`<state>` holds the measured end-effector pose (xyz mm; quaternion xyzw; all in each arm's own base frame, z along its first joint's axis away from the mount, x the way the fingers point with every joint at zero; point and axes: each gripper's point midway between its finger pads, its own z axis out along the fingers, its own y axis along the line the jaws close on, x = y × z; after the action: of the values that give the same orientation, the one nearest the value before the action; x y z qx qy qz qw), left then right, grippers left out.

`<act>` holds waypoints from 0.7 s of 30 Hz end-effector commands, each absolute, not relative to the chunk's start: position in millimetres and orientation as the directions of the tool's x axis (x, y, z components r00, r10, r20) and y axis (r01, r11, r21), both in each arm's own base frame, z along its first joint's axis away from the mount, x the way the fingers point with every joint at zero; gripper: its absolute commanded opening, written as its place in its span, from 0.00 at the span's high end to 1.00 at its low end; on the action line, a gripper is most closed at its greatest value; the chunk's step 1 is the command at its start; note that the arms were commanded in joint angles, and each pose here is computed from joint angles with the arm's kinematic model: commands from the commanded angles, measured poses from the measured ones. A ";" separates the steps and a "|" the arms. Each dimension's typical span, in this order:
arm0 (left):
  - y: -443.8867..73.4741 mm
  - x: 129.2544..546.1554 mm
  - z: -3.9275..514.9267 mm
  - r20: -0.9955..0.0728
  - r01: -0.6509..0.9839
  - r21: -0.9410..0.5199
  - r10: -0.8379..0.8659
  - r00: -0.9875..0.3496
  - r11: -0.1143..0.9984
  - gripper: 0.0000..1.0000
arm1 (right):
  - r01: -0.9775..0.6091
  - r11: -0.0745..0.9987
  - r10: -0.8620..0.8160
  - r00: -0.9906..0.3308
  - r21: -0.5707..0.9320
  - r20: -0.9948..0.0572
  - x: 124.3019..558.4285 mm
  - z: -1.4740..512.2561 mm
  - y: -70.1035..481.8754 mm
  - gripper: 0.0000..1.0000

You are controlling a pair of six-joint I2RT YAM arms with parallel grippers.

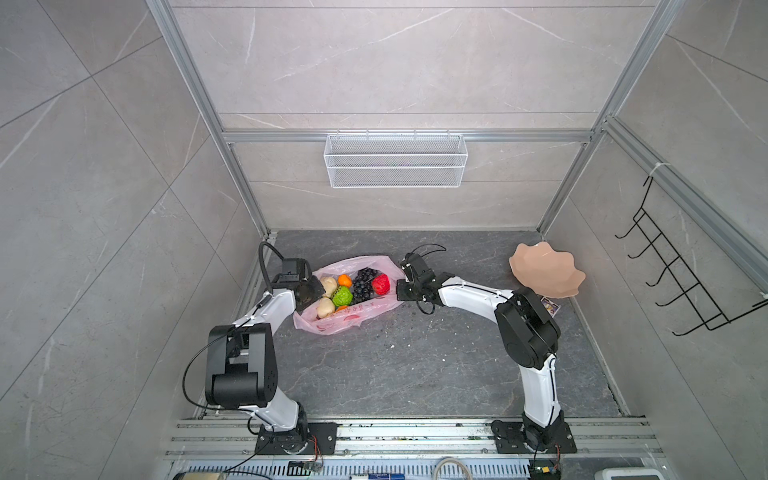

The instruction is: Take the fake fruits out of the plastic bag

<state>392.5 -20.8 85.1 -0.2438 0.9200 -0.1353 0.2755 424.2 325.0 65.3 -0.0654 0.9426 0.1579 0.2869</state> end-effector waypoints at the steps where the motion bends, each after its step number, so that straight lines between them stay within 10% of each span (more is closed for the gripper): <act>1: -31.4 383.9 105.7 -0.477 -0.319 -0.447 -0.524 -0.705 0.836 1.00 | -0.209 0.963 -0.078 -0.821 0.171 -0.565 419.9 66.7 307.8 0.89; 11: -40.2 378.1 115.1 -0.498 -0.278 -0.474 -0.515 -0.697 0.835 1.00 | -0.190 0.974 -0.082 -0.810 0.127 -0.581 418.5 77.9 295.5 0.81; 21: -57.5 375.5 118.1 -0.551 -0.192 -0.455 -0.445 -0.707 0.869 1.00 | -0.186 0.967 -0.040 -0.784 0.173 -0.620 394.7 134.5 277.5 0.44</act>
<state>370.3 -47.0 99.4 -0.2064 0.9135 -0.1696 0.3069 405.9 290.2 111.3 -0.0671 0.9397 0.1167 0.3143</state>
